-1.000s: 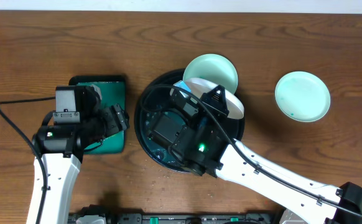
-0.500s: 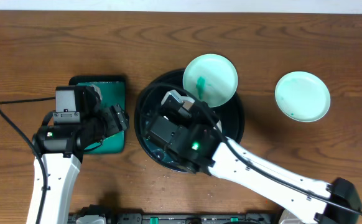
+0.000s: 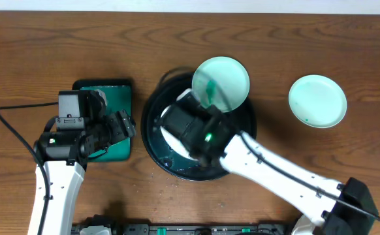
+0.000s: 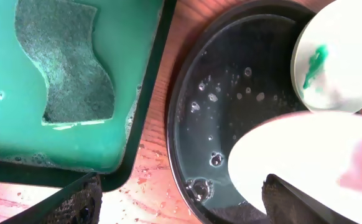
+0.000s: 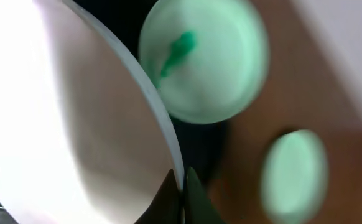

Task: Clean dirty plates on tray and stack at the side
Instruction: 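Carry the white plate right and stack it on the pale green plate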

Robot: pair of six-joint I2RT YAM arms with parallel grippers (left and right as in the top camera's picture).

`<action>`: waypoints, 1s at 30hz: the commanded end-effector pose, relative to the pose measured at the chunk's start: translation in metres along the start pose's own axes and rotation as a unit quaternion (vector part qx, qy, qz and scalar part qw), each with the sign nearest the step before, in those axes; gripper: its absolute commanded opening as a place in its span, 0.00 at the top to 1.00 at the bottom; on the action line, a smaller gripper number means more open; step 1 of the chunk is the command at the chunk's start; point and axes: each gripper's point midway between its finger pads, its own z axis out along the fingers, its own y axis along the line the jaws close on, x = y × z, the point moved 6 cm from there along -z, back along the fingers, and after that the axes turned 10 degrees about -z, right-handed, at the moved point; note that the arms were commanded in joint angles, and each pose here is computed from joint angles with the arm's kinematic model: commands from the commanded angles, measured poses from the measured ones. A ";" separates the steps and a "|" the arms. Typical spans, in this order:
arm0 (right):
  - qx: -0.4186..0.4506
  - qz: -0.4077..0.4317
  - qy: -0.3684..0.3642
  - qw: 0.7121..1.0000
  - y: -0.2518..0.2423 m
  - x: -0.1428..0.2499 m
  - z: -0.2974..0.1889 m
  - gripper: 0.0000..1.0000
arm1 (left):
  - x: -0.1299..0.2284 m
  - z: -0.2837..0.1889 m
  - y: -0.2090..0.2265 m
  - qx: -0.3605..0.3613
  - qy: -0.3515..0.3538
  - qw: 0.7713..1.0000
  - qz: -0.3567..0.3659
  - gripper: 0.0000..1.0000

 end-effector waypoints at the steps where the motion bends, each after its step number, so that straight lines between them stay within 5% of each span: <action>1: -0.096 0.123 0.022 0.987 0.000 0.002 0.011 0.99 | 0.001 0.002 0.002 -0.008 0.002 1.000 0.008 0.18; 10: -0.190 0.334 -0.009 0.923 -0.121 0.018 0.018 0.99 | 0.001 0.002 0.002 -0.009 0.003 1.000 0.008 0.18; 20: -0.155 0.560 0.075 0.810 -0.248 0.144 0.071 0.98 | 0.002 0.002 0.003 -0.010 0.005 1.000 0.008 0.18; 30: -0.124 0.666 0.178 0.713 -0.280 0.257 0.125 0.98 | 0.002 0.002 0.003 -0.010 0.005 1.000 0.008 0.18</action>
